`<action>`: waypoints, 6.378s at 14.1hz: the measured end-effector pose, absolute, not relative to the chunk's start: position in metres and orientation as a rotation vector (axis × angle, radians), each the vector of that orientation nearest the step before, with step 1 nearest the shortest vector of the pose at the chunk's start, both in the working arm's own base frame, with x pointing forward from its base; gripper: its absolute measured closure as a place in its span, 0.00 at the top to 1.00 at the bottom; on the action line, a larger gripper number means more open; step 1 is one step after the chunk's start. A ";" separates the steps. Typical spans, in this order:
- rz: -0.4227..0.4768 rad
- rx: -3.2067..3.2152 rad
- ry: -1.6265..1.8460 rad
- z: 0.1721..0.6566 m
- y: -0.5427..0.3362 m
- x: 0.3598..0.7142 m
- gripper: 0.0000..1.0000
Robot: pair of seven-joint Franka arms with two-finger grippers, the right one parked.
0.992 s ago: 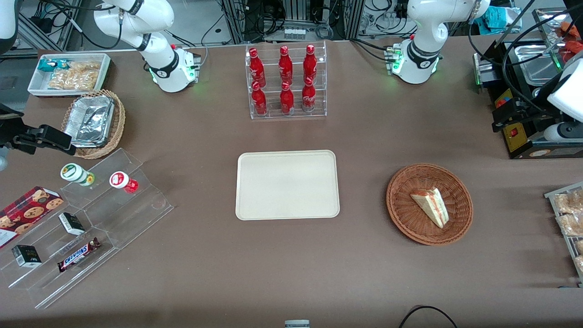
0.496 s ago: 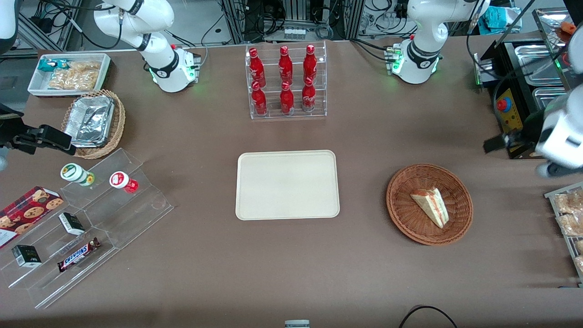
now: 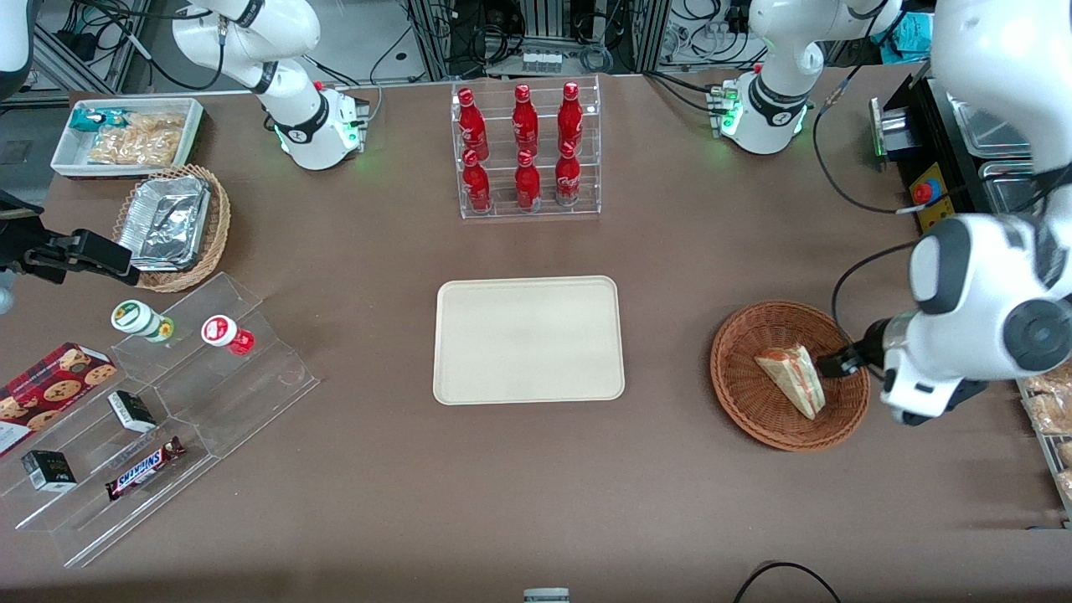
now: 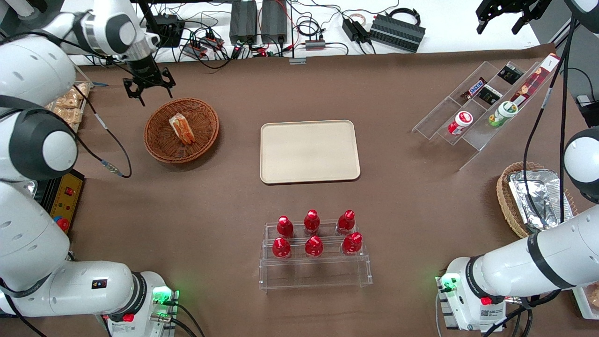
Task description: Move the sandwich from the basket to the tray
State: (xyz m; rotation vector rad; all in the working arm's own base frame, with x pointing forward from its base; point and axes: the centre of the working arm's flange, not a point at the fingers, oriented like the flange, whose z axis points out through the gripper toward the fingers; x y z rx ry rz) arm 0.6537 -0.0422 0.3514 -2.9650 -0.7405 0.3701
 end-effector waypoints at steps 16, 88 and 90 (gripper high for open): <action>0.298 -2.957 -0.870 0.235 -0.054 0.633 0.54; 0.146 -3.099 -0.096 0.600 -0.082 0.556 1.00; 0.138 -3.100 -0.095 0.602 -0.083 0.556 1.00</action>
